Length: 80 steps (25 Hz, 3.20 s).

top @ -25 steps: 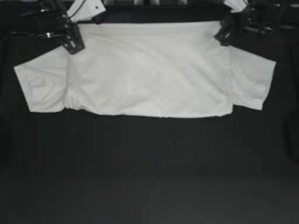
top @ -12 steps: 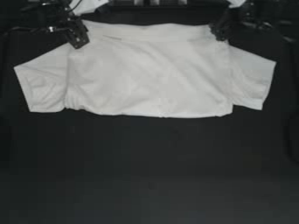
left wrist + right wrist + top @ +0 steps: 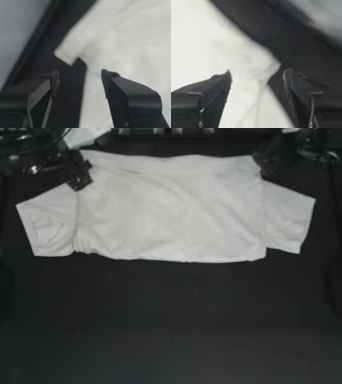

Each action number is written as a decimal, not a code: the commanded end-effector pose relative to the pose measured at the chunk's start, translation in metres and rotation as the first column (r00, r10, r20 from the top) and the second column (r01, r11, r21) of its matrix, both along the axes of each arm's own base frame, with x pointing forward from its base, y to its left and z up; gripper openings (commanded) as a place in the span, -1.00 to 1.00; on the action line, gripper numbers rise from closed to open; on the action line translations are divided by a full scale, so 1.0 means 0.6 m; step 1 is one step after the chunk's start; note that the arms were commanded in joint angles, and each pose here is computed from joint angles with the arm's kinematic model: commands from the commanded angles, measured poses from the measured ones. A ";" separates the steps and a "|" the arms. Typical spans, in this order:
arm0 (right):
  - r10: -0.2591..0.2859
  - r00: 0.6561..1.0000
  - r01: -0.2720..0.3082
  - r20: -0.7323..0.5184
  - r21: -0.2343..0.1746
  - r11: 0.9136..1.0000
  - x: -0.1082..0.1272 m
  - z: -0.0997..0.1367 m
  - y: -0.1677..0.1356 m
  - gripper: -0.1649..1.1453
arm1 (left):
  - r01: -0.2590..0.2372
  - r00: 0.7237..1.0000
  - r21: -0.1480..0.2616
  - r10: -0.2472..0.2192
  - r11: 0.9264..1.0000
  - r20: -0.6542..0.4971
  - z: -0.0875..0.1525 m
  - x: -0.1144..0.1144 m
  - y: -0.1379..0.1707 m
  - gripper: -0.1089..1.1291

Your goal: Fold shirt

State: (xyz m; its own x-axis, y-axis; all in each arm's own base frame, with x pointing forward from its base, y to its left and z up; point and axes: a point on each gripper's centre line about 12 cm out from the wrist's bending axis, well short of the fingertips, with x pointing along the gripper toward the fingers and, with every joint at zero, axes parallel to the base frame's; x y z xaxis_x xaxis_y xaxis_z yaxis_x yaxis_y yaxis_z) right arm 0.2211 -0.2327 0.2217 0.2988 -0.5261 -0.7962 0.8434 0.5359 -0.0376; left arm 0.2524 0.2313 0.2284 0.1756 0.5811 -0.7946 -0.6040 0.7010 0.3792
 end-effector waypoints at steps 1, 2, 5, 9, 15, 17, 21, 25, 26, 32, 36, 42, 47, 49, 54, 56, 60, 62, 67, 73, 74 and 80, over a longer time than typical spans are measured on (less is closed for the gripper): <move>-0.030 0.993 0.029 0.112 0.010 1.000 -0.018 0.041 0.034 0.67 | -0.018 0.993 -0.001 0.018 1.000 0.116 0.047 -0.027 -0.036 0.59; -0.040 0.990 0.037 0.135 0.025 0.999 -0.023 0.044 0.045 0.67 | -0.028 0.990 -0.020 0.030 0.999 0.139 0.048 -0.033 -0.045 0.59; -0.067 0.983 0.054 0.174 0.080 0.995 -0.044 0.050 0.078 0.67 | -0.048 0.981 -0.070 0.060 0.996 0.183 0.047 -0.056 -0.072 0.59; -0.103 0.978 0.077 0.182 0.144 0.987 -0.065 0.047 0.108 0.67 | -0.055 0.974 -0.130 0.081 0.990 0.213 0.039 -0.073 -0.100 0.63; -0.176 0.978 0.149 0.116 0.207 0.967 -0.088 0.016 0.122 0.67 | -0.103 0.973 -0.185 0.138 0.977 0.187 0.018 -0.092 -0.114 0.63; -0.201 0.975 0.176 0.095 0.219 0.960 -0.095 0.004 0.125 0.67 | -0.135 0.967 -0.198 0.173 0.971 0.190 0.011 -0.100 -0.115 0.63; -0.246 0.967 0.224 0.066 0.238 0.945 -0.108 -0.018 0.130 0.67 | -0.168 0.961 -0.218 0.209 0.961 0.181 -0.006 -0.111 -0.119 0.63; -0.293 0.955 0.270 0.049 0.266 0.925 -0.119 -0.037 0.131 0.67 | -0.241 0.941 -0.249 0.289 0.938 0.178 -0.031 -0.130 -0.118 0.63; -0.302 0.952 0.279 0.045 0.272 0.921 -0.121 -0.040 0.131 0.67 | -0.255 0.932 -0.255 0.308 0.933 0.192 -0.035 -0.132 -0.117 0.63; -0.349 0.937 0.329 0.010 0.310 0.892 -0.129 -0.065 0.128 0.67 | -0.275 0.910 -0.277 0.342 0.921 0.234 -0.056 -0.136 -0.120 0.63; -0.376 0.927 0.354 0.003 0.334 0.874 -0.131 -0.081 0.123 0.67 | -0.304 0.905 -0.298 0.372 0.905 0.207 -0.073 -0.147 -0.121 0.63; -0.384 0.923 0.364 -0.013 0.351 0.863 -0.125 -0.097 0.115 0.67 | -0.334 0.901 -0.345 0.404 0.877 0.157 -0.102 -0.151 -0.124 0.63; -0.392 0.920 0.373 -0.021 0.361 0.855 -0.126 -0.113 0.112 0.67 | -0.334 0.911 -0.357 0.396 0.872 0.114 -0.128 -0.144 -0.119 0.63; -0.395 0.918 0.376 -0.026 0.366 0.851 -0.127 -0.121 0.112 0.67 | -0.339 0.914 -0.361 0.395 0.869 0.094 -0.137 -0.143 -0.115 0.63; -0.417 0.908 0.403 -0.052 0.389 0.829 -0.133 -0.141 0.111 0.67 | -0.340 0.915 -0.362 0.395 0.868 0.088 -0.138 -0.139 -0.110 0.63; -0.417 0.908 0.400 -0.044 0.389 0.830 -0.131 -0.148 0.109 0.67 | -0.342 0.914 -0.365 0.396 0.866 0.084 -0.139 -0.138 -0.109 0.63; -0.424 0.905 0.403 -0.035 0.390 0.828 -0.130 -0.154 0.107 0.67 | -0.341 0.911 -0.370 0.400 0.864 0.096 -0.139 -0.132 -0.106 0.63; -0.428 0.903 0.407 -0.036 0.391 0.826 -0.131 -0.155 0.106 0.67 | -0.342 0.908 -0.379 0.406 0.860 0.103 -0.143 -0.128 -0.104 0.63; -0.445 0.895 0.418 -0.026 0.399 0.816 -0.135 -0.161 0.106 0.67 | -0.348 0.913 -0.394 0.404 0.851 0.065 -0.173 -0.124 -0.097 0.63; -0.468 0.884 0.434 -0.015 0.404 0.806 -0.143 -0.172 0.107 0.67 | -0.353 0.918 -0.385 0.396 0.853 0.035 -0.188 -0.126 -0.091 0.63; -0.467 0.884 0.433 -0.016 0.403 0.806 -0.143 -0.173 0.107 0.67 | -0.355 0.918 -0.385 0.396 0.852 0.031 -0.189 -0.127 -0.091 0.63; -0.467 0.884 0.433 -0.019 0.406 0.804 -0.140 -0.179 0.103 0.67 | -0.364 0.917 -0.395 0.399 0.844 0.006 -0.201 -0.127 -0.091 0.60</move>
State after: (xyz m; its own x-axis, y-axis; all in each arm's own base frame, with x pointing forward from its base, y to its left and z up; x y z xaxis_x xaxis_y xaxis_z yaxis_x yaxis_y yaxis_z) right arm 0.1341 -0.1674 0.1113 0.1636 -0.2585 -0.9521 0.9865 0.0513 0.1556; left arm 0.1719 0.1726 0.1035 0.0629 0.2604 -0.9635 -0.8688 0.4893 0.0755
